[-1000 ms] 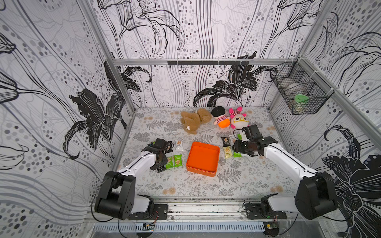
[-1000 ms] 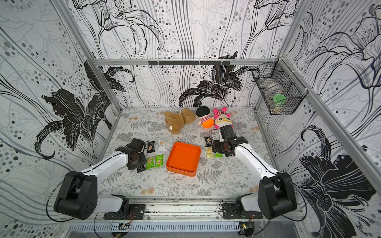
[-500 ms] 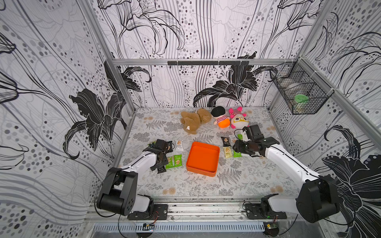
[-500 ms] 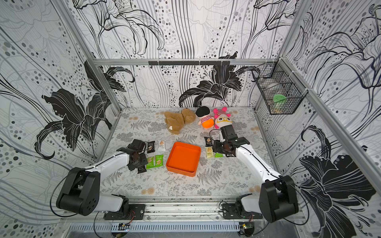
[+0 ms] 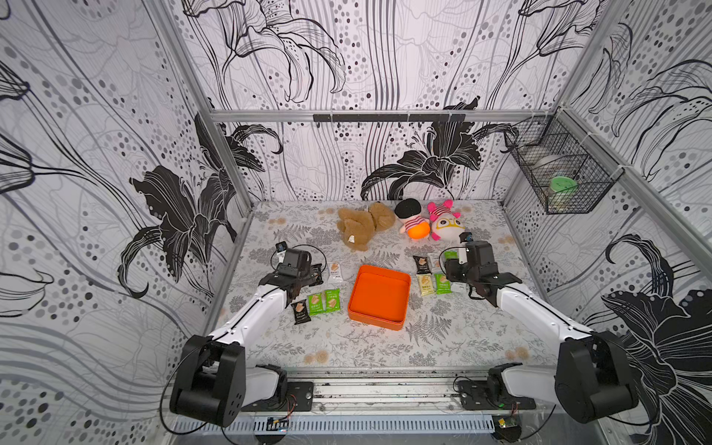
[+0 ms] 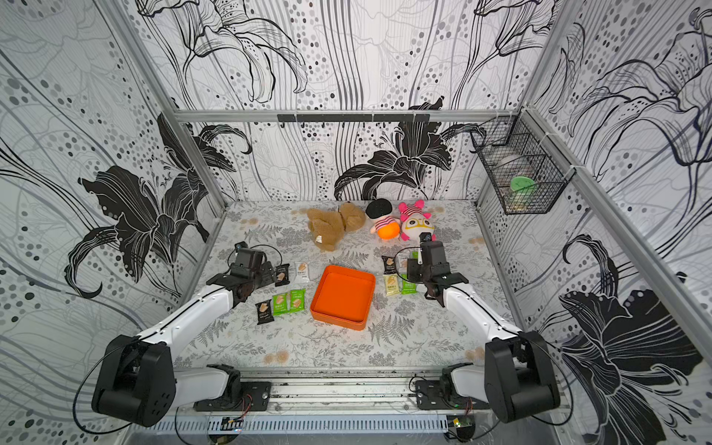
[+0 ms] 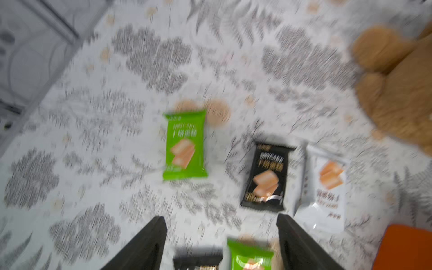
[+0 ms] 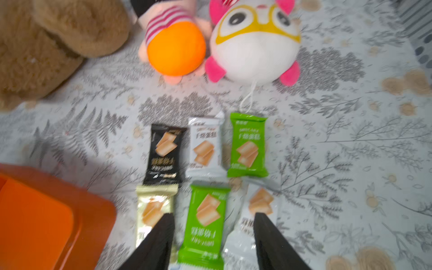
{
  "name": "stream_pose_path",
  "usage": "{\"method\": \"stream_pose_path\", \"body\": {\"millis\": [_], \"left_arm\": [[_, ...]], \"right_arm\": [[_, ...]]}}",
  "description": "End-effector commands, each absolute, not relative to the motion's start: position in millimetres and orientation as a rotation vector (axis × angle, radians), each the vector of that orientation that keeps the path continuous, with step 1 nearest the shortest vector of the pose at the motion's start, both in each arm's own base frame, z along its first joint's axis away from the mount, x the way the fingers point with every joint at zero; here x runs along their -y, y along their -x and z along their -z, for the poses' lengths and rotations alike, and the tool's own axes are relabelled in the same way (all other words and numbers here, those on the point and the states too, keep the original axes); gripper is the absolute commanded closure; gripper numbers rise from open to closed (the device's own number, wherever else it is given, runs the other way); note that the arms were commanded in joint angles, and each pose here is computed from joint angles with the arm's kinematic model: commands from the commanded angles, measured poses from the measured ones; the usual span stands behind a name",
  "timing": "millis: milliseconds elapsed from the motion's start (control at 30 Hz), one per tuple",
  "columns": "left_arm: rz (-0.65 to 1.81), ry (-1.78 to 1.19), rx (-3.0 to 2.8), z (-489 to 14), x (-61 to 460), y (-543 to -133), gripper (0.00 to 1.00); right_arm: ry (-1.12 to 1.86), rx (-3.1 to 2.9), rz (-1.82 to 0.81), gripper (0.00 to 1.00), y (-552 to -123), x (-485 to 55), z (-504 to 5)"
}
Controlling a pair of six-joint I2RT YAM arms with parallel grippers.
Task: Take the cookies out of the storage box
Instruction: Place the cookie at the center of the board, then reset both arms
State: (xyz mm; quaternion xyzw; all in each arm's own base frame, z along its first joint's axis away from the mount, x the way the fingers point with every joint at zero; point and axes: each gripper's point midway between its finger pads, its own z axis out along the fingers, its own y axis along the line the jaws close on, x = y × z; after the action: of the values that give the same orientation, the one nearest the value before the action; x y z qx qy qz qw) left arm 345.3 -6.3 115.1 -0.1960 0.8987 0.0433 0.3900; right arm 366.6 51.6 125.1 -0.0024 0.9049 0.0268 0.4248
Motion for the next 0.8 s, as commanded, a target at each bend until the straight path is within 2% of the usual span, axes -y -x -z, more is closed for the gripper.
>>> {"method": "stream_pose_path", "body": {"millis": [0, 100, 267, 300, 333, 400, 533, 767], "left_arm": [[-0.162, 0.317, -1.959, -158, -2, -380, 0.20], [-0.161, 0.301, -1.745, -174, -11, -383, 0.17], [-0.093, 0.320, -1.750, -143, -24, -404, 0.16], [-0.095, 0.299, -1.762, -139, -23, -407, 0.13], [-0.071, 0.290, -1.788, -137, -19, -410, 0.03], [-0.052, 0.284, -1.737, -143, -19, -400, 0.03], [-0.059, 0.366, -1.542, -156, -34, -360, 0.03], [-0.083, 0.360, -1.554, -152, -34, -361, 0.02]], "right_arm": [[-0.136, -1.989, 0.016, 0.40, -395, 11, -159], [-0.155, -1.903, 0.078, 0.40, -396, 37, -158], [-0.172, -1.764, 0.126, 0.39, -396, 45, -165], [-0.165, -1.720, 0.114, 0.38, -394, 43, -171], [-0.185, -1.674, 0.103, 0.27, -391, 44, -175], [-0.196, -1.619, 0.055, 0.03, -391, 40, -180], [-0.160, -1.629, -0.023, 0.05, -399, 25, -160], [-0.010, -1.718, 0.061, 0.05, -376, 18, -184]]}}
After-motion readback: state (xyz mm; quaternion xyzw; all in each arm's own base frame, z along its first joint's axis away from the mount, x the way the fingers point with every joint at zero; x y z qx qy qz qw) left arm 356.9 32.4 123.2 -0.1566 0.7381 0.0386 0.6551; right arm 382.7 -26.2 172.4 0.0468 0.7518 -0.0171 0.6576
